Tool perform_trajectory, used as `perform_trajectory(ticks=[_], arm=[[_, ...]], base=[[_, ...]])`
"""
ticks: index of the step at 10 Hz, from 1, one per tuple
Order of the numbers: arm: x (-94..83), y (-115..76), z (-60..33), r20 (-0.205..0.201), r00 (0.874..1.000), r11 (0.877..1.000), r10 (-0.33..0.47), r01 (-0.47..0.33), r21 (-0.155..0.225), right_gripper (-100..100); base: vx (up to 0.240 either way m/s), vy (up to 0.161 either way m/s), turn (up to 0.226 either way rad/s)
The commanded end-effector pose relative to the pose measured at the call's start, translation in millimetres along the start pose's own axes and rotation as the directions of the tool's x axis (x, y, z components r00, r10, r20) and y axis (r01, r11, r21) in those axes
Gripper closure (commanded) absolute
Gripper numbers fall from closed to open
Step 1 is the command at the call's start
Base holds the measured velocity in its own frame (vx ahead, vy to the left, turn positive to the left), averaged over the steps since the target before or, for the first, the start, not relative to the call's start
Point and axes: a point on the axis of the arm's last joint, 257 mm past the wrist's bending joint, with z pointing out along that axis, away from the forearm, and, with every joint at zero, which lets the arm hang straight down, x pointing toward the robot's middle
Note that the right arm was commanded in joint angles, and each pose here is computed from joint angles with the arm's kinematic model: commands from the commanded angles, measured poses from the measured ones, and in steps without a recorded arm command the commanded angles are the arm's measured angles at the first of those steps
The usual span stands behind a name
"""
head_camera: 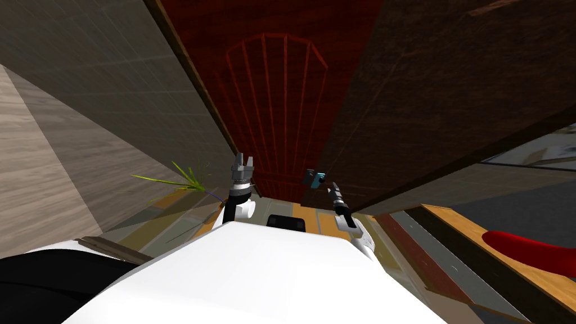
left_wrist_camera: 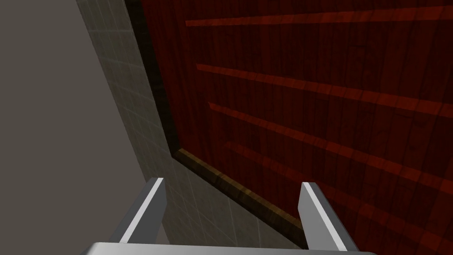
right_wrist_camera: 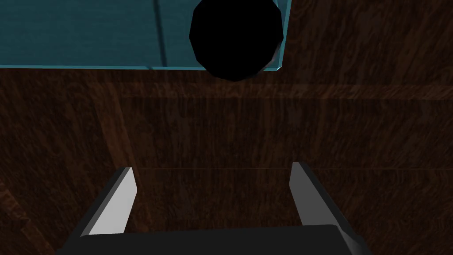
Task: Pull the door open
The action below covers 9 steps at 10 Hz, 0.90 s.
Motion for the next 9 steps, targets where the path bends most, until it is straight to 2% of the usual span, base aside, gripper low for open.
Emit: perform_trajectory(ticks=[1,2,3,4,9], arm=[[14.6,8.9,6.8,-0.023,1.0,1.0,0.009,-0.009,-0.02,-100],[24.8,13.7,11.0,-0.039,0.999,0.999,0.014,-0.016,-0.032,-100],[20.7,9.2,7.9,-0.029,1.0,1.0,0.011,-0.011,-0.026,-100],[20.7,9.2,7.9,-0.029,1.0,1.0,0.011,-0.011,-0.026,100],[20.7,9.2,7.9,-0.029,1.0,1.0,0.011,-0.011,-0.026,100]], base=[[0.171,0.116,0.138],[0.197,0.115,0.146],[0.091,0.05,0.027],[-0.012,-0.004,-0.026],[-0.017,-0.007,0.006]])
